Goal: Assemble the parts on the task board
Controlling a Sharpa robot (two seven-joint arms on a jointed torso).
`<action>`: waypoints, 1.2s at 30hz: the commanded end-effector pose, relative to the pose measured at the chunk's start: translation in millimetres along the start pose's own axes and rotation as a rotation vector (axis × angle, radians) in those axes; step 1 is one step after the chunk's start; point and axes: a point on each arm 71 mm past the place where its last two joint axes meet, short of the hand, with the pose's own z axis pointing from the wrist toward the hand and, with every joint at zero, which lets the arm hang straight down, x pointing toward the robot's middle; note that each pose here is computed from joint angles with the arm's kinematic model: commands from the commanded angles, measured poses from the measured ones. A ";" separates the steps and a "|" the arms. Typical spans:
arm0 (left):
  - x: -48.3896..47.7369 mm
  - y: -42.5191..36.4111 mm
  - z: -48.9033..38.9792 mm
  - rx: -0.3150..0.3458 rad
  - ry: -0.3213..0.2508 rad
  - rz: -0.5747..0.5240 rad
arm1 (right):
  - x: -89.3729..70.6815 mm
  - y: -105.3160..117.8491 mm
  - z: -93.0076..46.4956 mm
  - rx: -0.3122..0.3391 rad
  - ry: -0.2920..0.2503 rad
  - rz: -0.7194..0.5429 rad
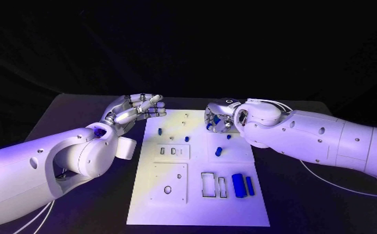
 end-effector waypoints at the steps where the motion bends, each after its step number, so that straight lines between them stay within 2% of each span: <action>1: 1.9 -0.8 0.4 -0.003 0.018 -0.012 | 3.0 0.2 0.6 0.007 0.021 -0.017; 8: 2.6 -0.2 0.7 -0.010 0.024 -0.015 | 5.4 -0.6 2.0 0.017 0.018 -0.025; 15: 3.1 0.4 1.2 -0.016 0.031 -0.018 | 4.8 -0.9 2.0 0.024 -0.012 -0.030; 19: 2.8 0.7 1.4 -0.018 0.031 -0.018 | 1.7 0.5 1.0 0.021 -0.059 -0.028; 31: 0.7 1.1 2.0 -0.019 0.026 -0.016 | -12.6 9.3 -1.7 0.027 -0.248 0.004; 36: 1.0 1.1 2.2 -0.019 0.026 -0.017 | -16.2 15.9 3.2 0.024 -0.280 0.012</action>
